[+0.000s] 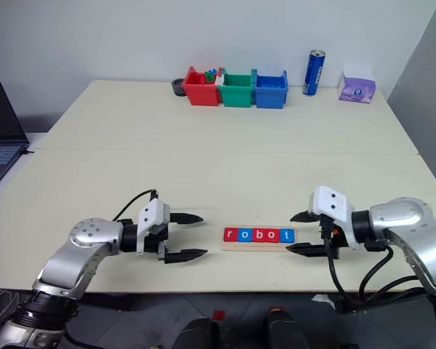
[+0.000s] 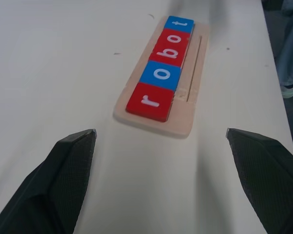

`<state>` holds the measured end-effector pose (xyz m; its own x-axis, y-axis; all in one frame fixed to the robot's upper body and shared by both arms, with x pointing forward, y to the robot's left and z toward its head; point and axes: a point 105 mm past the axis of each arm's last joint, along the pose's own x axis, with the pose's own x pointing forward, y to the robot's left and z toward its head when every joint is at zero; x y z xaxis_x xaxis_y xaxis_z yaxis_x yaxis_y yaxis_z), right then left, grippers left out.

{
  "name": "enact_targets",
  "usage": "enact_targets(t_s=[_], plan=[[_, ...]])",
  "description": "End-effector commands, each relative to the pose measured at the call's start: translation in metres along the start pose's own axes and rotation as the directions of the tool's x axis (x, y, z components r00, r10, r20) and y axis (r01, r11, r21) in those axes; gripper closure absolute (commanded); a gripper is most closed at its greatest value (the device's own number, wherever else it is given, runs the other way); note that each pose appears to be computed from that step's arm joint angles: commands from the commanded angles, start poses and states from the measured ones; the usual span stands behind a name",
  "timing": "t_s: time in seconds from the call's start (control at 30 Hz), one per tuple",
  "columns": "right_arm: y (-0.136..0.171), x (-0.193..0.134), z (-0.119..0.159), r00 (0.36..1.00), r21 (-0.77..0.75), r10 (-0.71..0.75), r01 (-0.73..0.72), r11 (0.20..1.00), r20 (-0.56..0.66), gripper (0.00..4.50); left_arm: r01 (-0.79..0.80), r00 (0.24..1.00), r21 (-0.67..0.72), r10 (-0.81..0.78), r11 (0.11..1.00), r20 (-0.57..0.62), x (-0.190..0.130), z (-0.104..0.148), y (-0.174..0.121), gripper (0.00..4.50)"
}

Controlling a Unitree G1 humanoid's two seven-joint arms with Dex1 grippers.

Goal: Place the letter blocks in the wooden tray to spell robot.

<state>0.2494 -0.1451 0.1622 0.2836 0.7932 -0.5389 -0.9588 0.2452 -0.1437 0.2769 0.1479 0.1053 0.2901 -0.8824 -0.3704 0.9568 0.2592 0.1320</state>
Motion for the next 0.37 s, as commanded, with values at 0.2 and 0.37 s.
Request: enact_targets(t_s=[0.2,0.37], plan=[[0.000,-0.009,0.006,0.999,-0.082,-0.017,0.020,0.996,0.032,0.05,-0.019,0.996,0.186,0.003,0.982,0.090,-0.005,0.030,0.003,0.00],[-0.002,-0.010,0.003,0.999,-0.097,-0.022,0.024,0.995,0.026,0.05,0.018,0.992,0.188,-0.042,0.982,0.121,-0.002,0.034,-0.001,0.00]])
